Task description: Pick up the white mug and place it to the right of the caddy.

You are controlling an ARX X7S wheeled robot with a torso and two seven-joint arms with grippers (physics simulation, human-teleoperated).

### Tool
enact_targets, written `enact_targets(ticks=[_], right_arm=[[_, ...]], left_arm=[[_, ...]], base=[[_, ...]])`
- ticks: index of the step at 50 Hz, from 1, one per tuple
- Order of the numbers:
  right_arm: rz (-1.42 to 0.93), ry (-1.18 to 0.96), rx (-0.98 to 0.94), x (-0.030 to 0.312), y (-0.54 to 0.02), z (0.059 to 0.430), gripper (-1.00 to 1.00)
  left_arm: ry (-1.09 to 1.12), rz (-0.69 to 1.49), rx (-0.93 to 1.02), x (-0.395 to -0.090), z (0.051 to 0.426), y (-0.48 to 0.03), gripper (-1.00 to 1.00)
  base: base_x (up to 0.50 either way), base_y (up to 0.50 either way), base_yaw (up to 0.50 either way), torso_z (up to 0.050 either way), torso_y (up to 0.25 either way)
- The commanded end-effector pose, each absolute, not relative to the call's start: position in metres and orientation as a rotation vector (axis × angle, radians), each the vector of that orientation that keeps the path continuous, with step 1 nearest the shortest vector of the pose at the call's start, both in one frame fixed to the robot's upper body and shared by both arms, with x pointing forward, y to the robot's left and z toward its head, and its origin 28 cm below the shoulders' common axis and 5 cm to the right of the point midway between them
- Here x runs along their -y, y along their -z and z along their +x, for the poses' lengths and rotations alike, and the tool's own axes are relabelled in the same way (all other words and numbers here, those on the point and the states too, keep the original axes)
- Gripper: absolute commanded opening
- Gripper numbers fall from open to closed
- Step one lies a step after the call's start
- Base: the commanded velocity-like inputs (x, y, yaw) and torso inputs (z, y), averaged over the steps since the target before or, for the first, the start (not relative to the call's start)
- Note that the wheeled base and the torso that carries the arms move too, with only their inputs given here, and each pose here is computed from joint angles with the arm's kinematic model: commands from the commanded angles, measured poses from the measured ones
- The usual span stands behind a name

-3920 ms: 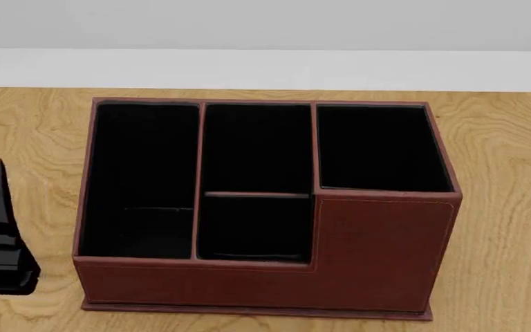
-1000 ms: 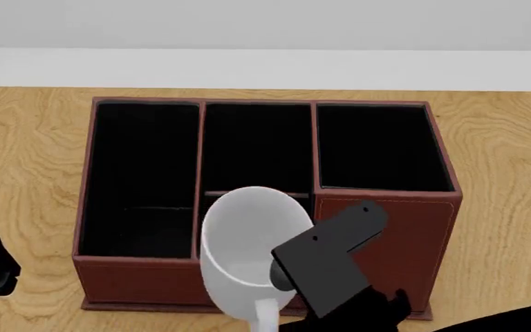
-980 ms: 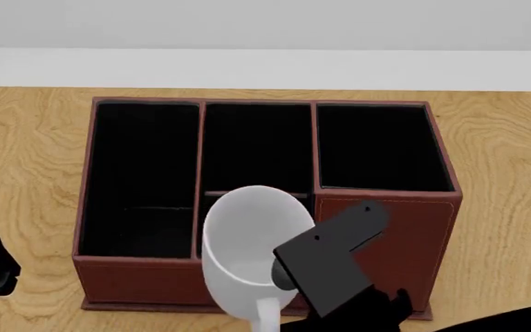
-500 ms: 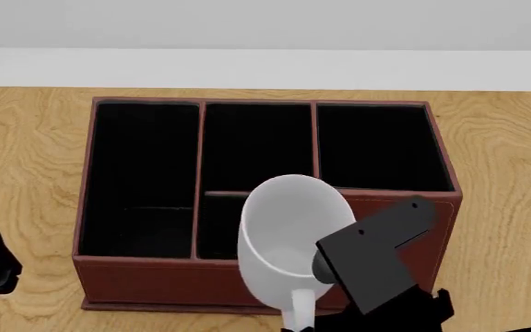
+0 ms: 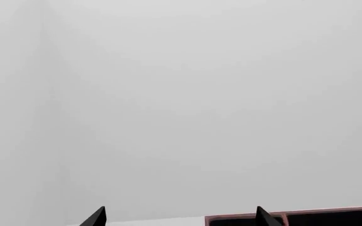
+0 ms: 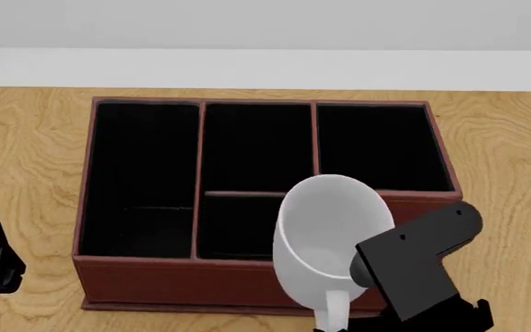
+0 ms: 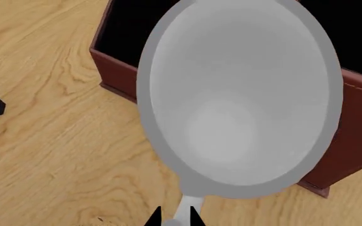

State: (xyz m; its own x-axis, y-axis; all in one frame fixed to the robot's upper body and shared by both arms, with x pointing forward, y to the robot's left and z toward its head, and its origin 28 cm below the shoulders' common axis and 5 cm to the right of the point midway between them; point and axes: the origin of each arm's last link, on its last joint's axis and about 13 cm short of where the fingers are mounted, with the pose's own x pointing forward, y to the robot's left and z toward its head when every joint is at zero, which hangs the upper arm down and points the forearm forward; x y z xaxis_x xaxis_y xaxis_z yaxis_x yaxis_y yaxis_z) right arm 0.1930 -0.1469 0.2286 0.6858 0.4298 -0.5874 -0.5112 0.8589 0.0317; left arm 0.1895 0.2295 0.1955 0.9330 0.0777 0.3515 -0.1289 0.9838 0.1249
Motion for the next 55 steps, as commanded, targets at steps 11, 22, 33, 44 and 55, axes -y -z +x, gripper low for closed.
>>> enact_targets(ticks=[11, 22, 33, 44, 55], right_arm=[[-0.131, -0.446, -0.599, 0.162, -0.230, 0.186, -1.00], [-0.126, -0.405, -0.601, 0.168, -0.230, 0.185, -1.00], [-0.120, -0.356, -0.603, 0.176, -0.230, 0.184, -1.00], [-0.138, -0.307, -0.604, 0.182, -0.229, 0.188, -1.00], [-0.131, -0.265, -0.610, 0.190, -0.228, 0.191, -1.00]], left_arm=[[-0.097, 0.143, 0.354, -0.229, 0.189, -0.195, 1.00], [-0.095, 0.139, 0.356, -0.230, 0.188, -0.194, 1.00], [-0.095, 0.139, 0.356, -0.230, 0.189, -0.195, 1.00], [-0.097, 0.141, 0.355, -0.230, 0.190, -0.195, 1.00], [-0.097, 0.142, 0.354, -0.230, 0.191, -0.195, 1.00]], base=[[0.00, 0.00, 0.00, 0.000, 0.001], [0.00, 0.00, 0.00, 0.000, 0.001], [0.00, 0.00, 0.00, 0.000, 0.000], [0.00, 0.00, 0.00, 0.000, 0.001], [0.00, 0.00, 0.00, 0.000, 0.000]])
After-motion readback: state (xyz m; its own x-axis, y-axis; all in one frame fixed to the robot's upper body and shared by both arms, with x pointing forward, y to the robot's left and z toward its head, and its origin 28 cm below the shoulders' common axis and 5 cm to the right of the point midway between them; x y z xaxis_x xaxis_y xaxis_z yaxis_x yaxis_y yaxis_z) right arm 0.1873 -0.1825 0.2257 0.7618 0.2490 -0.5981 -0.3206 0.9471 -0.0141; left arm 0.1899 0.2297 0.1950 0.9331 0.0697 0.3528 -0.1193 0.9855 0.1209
